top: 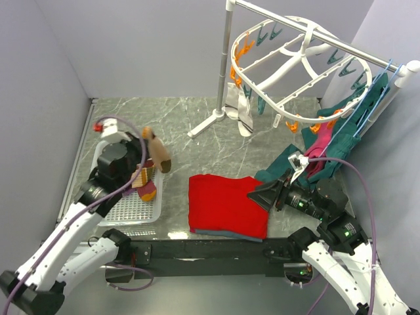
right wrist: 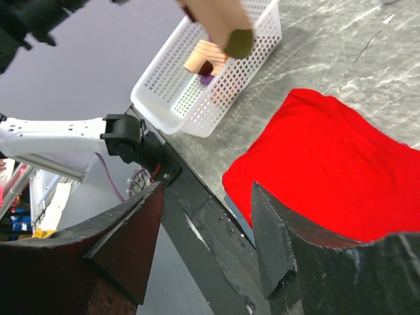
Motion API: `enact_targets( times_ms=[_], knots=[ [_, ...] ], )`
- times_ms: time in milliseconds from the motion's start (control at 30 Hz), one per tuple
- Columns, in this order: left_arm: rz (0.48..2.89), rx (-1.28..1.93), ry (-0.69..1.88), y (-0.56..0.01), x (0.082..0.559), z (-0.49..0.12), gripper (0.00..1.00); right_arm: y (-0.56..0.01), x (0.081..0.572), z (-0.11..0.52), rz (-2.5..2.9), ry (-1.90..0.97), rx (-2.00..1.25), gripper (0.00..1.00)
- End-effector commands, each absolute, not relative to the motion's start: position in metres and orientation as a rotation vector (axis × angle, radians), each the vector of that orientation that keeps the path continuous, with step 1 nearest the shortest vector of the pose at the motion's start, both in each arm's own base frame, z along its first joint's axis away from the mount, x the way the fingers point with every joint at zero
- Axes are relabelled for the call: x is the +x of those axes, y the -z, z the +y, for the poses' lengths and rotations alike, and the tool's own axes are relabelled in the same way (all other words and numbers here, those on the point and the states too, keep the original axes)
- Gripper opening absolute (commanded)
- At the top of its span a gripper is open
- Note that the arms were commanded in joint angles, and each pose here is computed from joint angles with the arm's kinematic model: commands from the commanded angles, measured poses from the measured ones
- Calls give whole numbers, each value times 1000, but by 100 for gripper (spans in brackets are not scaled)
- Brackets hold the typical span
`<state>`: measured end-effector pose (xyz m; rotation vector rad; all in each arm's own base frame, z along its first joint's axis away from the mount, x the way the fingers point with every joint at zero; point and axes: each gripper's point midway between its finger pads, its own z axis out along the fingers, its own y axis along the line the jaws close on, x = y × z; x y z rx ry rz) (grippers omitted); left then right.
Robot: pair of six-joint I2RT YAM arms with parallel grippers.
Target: Remove the socks clipped to the hanger
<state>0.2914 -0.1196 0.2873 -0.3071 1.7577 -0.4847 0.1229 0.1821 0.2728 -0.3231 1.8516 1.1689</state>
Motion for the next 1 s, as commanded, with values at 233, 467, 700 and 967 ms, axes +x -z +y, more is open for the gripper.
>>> enact_targets(
  times_ms=[233, 467, 700, 967],
  knots=[
    [1627, -609, 134, -283, 267, -27, 1, -286, 123, 185, 1804, -1183, -355, 63],
    [1716, -657, 28, -242, 276, -20, 3, -286, 122, 186, 1806, -1191, -354, 63],
    [1640, -748, 75, -260, 271, -9, 97, -279, 121, 182, 1822, -1173, -344, 64],
    [1595, -537, 531, -285, 309, -93, 99, -282, 122, 184, 1815, -1183, -340, 64]
  ],
)
